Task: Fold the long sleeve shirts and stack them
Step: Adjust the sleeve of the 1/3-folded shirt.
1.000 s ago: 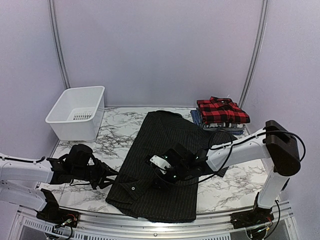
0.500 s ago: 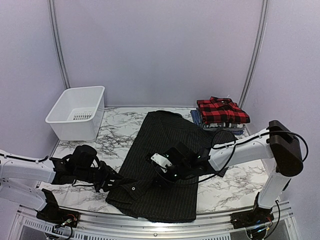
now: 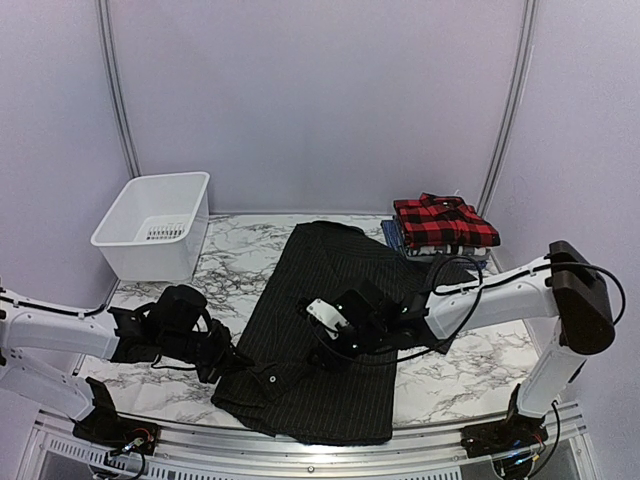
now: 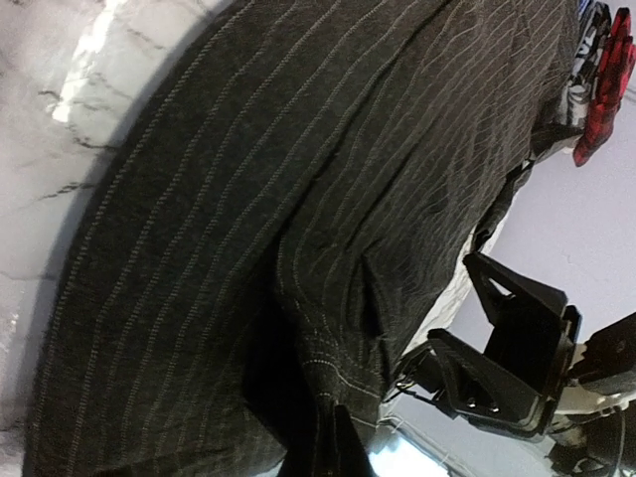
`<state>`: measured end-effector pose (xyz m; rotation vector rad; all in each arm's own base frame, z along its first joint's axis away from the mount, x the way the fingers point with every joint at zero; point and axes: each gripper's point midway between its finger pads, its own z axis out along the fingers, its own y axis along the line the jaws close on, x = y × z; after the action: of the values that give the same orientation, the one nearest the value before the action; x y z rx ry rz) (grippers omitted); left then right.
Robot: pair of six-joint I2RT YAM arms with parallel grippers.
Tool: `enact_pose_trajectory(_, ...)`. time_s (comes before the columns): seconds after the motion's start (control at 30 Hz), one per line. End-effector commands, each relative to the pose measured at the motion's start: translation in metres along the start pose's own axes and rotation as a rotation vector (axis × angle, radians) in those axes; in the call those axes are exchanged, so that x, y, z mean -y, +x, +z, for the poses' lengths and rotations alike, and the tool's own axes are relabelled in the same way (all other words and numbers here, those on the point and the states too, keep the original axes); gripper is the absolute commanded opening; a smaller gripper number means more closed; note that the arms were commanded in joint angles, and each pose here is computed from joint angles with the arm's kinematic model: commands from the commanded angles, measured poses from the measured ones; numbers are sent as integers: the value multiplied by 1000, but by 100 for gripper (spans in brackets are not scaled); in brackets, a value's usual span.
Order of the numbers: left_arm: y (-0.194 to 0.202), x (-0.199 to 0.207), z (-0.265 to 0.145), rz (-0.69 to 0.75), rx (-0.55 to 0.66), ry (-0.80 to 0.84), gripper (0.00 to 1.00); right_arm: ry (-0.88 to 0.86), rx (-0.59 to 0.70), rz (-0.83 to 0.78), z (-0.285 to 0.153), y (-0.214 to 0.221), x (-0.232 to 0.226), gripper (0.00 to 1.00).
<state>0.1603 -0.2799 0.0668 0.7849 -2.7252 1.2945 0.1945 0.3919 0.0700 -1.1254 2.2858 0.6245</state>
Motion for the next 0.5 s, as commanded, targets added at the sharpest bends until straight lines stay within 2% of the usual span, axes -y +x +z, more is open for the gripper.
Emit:
enact_pose_trajectory(0.0, -2, 25, -17, 130, 50, -53, 0, 46, 48, 69, -21, -18, 21, 52)
enact_pose_trajectory(0.1, -6, 29, -31, 238, 82, -148, 0, 37, 74, 112, -32, -27, 35, 52)
enact_pose_trajectory(0.2, -5, 14, -33, 299, 64, -231, 0, 59, 88, 122, -38, -31, 48, 52)
enact_pose_trajectory(0.47, -1, -60, -34, 290, 28, -376, 0, 125, 88, 157, -43, -31, 68, 52)
